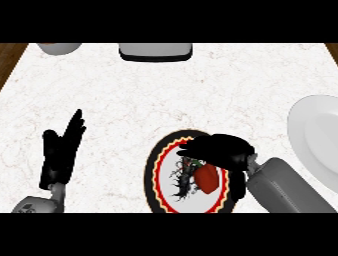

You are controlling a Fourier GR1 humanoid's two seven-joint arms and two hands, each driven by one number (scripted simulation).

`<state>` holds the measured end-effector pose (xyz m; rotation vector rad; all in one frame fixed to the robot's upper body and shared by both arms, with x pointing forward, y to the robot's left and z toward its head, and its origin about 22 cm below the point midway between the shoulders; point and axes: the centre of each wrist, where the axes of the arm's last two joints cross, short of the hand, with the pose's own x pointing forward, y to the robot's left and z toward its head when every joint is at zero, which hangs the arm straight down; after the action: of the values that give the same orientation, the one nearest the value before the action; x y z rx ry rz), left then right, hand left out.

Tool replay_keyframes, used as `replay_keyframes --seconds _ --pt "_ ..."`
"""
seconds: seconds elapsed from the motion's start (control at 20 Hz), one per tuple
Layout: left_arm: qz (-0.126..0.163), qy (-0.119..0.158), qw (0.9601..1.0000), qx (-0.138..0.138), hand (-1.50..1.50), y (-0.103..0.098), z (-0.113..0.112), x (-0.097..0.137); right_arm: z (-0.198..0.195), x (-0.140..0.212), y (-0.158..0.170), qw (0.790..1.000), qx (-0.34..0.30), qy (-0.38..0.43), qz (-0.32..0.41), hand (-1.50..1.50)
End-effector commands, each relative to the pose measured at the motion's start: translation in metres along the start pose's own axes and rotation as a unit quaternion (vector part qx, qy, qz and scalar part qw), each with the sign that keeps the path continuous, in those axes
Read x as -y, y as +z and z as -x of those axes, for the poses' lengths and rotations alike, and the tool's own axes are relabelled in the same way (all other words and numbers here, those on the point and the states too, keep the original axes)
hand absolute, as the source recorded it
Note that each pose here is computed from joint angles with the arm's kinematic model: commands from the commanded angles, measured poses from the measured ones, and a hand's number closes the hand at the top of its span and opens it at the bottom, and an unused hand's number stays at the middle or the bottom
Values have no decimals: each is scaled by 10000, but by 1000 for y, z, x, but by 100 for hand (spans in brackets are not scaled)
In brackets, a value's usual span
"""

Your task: Pick the bell pepper from the plate and place it in the plate

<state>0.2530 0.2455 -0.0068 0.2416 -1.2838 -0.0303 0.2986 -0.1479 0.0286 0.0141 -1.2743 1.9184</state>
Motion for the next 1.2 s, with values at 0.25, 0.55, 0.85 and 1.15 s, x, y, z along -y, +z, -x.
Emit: replay_keyframes --seconds 0.25,0.55,0.85,1.15 --pt "79 -16 10000 -16 0 9 -8 -7 -11 -20 -28 10000 -62 -41 -50 -150" --pt "40 4 10000 31 0 1 25 -27 14 -16 -19 9992 60 351 -162 150" --pt "18 -29 10000 -15 0 8 12 -6 16 -29 -30 9981 300 489 244 150" --pt "-55 -36 10000 42 0 8 12 -11 39 -19 -11 9869 -803 221 1381 150"
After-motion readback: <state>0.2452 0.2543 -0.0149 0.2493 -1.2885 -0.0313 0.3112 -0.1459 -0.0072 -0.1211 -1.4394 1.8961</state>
